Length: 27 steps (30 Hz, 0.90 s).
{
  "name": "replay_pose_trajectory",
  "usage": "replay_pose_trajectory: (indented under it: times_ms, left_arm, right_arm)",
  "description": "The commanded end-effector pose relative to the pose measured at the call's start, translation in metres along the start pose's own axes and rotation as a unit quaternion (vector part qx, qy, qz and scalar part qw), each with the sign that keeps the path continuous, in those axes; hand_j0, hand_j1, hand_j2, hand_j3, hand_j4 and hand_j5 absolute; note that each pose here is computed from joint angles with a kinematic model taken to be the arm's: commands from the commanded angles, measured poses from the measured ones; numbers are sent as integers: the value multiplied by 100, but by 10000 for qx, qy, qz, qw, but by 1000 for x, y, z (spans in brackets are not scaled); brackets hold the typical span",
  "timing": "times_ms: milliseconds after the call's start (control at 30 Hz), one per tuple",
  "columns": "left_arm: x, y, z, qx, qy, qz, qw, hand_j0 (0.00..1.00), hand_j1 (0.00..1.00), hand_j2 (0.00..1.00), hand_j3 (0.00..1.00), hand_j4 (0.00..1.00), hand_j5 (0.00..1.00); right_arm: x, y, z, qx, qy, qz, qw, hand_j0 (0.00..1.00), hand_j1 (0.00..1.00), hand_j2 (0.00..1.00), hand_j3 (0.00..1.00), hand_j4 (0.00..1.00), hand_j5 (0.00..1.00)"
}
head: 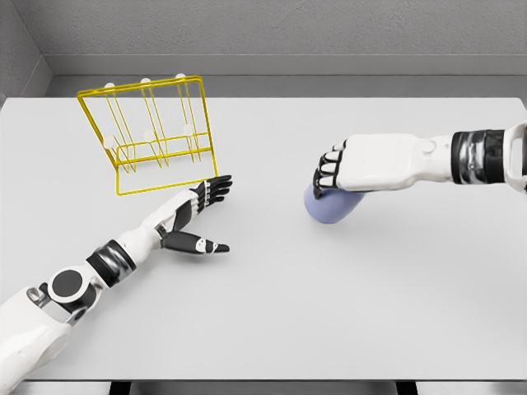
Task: Place the cup on the cup holder with both arms
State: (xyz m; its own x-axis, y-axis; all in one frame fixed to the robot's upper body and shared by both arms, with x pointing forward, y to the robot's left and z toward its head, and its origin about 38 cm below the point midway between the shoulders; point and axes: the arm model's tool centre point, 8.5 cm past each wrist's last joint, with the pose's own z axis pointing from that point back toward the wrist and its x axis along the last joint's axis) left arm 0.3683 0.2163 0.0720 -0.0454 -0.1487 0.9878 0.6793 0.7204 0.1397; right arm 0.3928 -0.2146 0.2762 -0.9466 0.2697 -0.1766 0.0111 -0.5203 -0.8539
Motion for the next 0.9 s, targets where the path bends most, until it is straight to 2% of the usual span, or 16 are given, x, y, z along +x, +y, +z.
replay_pose_trajectory:
  times_ms: [0,367,700,733,767,800,833,867]
  left_arm:
    - [-1,1,0,14,13,15,10000,100,100,100,100,100,100]
    - [0,2,0,21,2,7,10000,100,100,100,100,100,100]
    - [0,4,-1,38,11,-6,10000,100,100,100,100,100,100]
    - [0,4,-1,36,6,-1,10000,100,100,100,100,100,100]
    - [0,4,-1,38,11,-6,10000,100,100,100,100,100,100]
    - [0,4,-1,38,11,-6,10000,100,100,100,100,100,100]
    - [0,4,-1,38,11,-6,10000,100,100,100,100,100,100]
    - [0,4,-1,38,11,-6,10000,100,100,100,100,100,100]
  right_arm:
    - [5,-5,-12,-114,-146,-17,9998,53,53,53,53,53,53]
    - [27,-13,-52,-210,-690,60,9974,53,53,53,53,53,53]
    - [34,-5,-63,-17,-726,204,9971,55,55,55,55,55,55]
    - [34,-4,-63,-11,-726,203,9972,59,59,59,59,59,59]
    - [33,-3,-63,14,-703,229,9973,70,70,70,70,70,70]
    - [33,-3,-63,17,-689,242,9973,90,90,90,90,90,90]
    - [33,-3,-62,19,-682,235,9974,99,99,99,99,99,99]
    - [32,-4,-62,6,-674,233,9975,99,99,99,99,99,99]
